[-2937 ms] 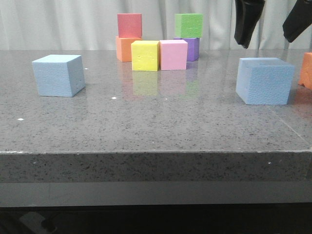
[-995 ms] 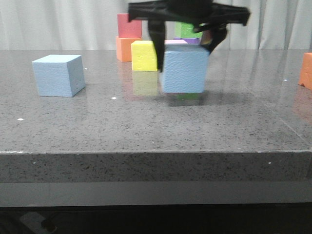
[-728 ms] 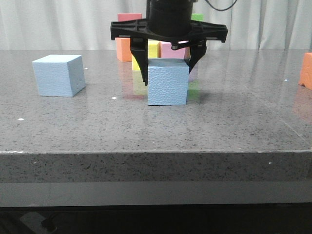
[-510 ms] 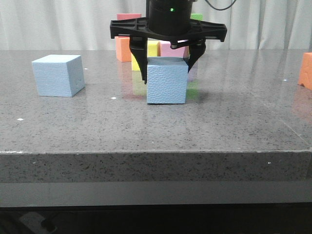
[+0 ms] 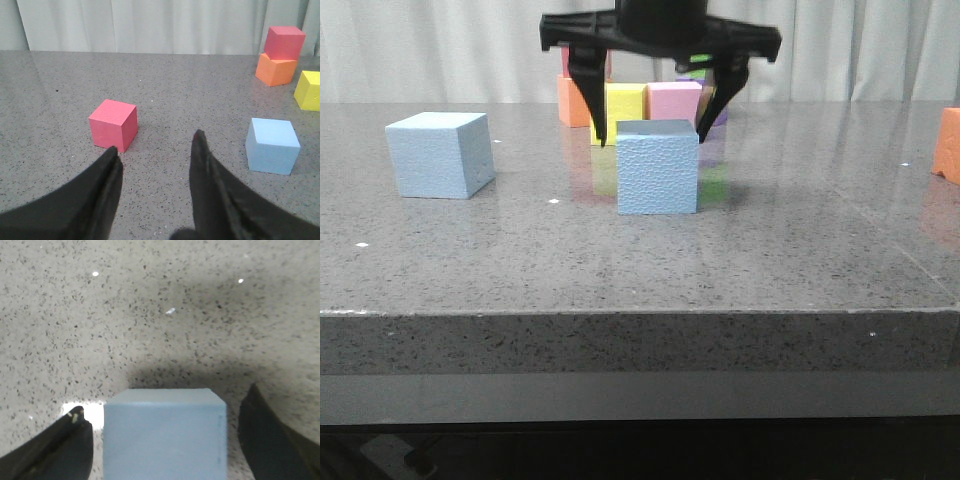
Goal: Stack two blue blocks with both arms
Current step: 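Open the right gripper and lift it away from the cube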
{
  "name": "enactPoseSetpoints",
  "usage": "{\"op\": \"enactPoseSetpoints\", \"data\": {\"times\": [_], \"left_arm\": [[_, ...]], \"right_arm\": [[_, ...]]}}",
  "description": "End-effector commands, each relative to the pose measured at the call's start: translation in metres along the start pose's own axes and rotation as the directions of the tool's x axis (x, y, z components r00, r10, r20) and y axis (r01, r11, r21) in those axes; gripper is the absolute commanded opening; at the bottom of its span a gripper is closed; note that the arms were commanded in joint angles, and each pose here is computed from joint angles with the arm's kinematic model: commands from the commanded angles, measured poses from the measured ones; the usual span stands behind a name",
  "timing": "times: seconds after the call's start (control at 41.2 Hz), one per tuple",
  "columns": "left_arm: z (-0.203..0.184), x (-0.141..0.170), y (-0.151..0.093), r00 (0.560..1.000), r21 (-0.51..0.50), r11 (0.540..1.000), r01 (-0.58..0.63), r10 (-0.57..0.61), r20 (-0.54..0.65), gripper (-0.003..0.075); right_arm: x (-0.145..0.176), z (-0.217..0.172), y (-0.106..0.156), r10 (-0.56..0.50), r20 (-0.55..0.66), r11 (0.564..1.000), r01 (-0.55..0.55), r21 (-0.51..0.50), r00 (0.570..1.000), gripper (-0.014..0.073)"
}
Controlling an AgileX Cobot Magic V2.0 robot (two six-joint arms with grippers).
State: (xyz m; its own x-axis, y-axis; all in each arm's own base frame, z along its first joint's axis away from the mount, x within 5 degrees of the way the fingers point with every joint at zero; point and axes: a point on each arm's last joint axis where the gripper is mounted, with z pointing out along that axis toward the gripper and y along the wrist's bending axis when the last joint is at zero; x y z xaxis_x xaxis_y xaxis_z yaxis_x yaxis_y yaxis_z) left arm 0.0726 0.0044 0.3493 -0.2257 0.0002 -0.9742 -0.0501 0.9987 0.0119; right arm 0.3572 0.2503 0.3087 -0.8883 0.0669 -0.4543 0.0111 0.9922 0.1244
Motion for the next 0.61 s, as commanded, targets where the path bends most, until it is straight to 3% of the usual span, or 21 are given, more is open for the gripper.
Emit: {"op": "enactPoseSetpoints", "data": {"times": [0.0,0.17,0.291,0.51,0.583], "left_arm": [[-0.001,-0.014,0.000,0.996,0.004,1.000,0.005,-0.006,0.088,0.0311],[-0.001,-0.014,0.000,0.996,0.004,1.000,0.005,-0.006,0.088,0.0311],[-0.001,-0.014,0.000,0.996,0.004,1.000,0.005,-0.006,0.088,0.0311],[-0.001,-0.014,0.000,0.996,0.004,1.000,0.005,-0.006,0.088,0.0311],[-0.001,-0.014,0.000,0.996,0.004,1.000,0.005,-0.006,0.088,0.0311]], "right_arm": [[-0.015,-0.060,-0.009,-0.082,0.108,0.996,0.086,-0.028,0.991,0.0602],[-0.013,-0.101,-0.018,-0.319,0.151,0.944,0.328,-0.035,0.936,0.0602],[-0.009,-0.123,-0.029,-0.422,0.152,0.896,0.437,-0.082,0.894,0.0602],[0.002,-0.138,-0.057,-0.461,0.181,0.836,0.493,-0.241,0.869,0.0602],[0.007,-0.139,-0.069,-0.464,0.195,0.830,0.501,-0.244,0.864,0.0602]]}}
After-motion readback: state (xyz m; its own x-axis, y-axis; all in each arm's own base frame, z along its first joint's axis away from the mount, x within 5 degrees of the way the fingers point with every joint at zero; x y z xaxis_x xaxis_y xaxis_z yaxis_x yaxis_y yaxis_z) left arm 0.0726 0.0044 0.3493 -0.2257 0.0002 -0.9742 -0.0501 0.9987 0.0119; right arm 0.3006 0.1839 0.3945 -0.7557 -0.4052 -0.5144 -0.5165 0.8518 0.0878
